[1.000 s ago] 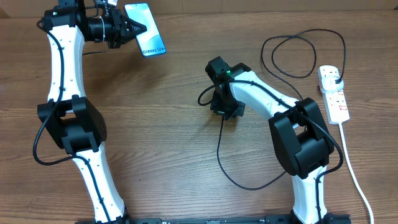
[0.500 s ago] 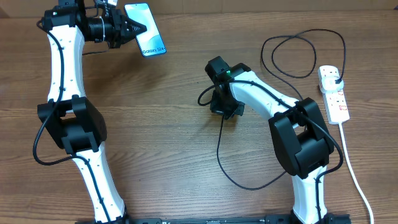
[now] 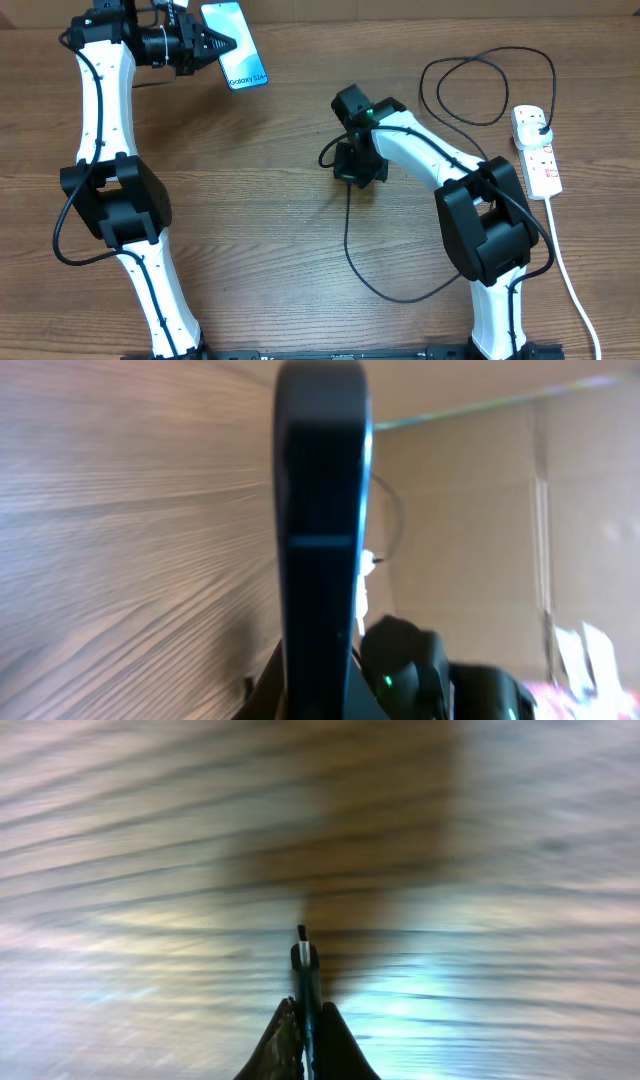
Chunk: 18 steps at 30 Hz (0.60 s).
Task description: Plug charger to phone and switch on socket
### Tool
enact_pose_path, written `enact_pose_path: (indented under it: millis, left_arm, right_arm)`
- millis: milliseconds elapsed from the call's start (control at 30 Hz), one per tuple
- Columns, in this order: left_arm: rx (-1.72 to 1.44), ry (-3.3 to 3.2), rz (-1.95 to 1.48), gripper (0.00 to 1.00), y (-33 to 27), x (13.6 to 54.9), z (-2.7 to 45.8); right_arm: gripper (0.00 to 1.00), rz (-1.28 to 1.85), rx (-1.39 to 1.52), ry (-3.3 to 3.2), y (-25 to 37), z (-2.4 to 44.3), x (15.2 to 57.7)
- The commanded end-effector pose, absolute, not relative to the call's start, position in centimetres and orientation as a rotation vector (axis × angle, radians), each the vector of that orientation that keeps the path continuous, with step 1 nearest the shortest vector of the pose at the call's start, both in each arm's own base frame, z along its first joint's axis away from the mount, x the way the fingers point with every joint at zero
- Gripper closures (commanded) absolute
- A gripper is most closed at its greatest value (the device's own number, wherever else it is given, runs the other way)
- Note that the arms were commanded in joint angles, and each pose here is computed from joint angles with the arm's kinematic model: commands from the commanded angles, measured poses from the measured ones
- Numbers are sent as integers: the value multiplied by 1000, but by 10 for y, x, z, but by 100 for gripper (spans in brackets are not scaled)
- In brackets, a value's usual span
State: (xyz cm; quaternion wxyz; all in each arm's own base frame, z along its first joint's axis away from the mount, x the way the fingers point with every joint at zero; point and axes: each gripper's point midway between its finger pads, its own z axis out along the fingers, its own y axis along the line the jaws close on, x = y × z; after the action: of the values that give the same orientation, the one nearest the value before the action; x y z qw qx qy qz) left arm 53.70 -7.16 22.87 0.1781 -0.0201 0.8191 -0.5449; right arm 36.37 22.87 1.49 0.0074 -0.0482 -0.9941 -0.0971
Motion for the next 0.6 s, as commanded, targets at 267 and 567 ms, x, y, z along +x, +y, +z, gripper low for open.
enact_pose_path:
  millis: [267, 567]
  left_arm:
    - [392, 1880, -1818, 96, -95, 507, 316]
    - [442, 1886, -1852, 96, -121, 501, 316]
  right_arm:
    - [96, -1527, 637, -2789, 299, 187, 351]
    - [96, -1802, 786, -2613, 311, 221, 343]
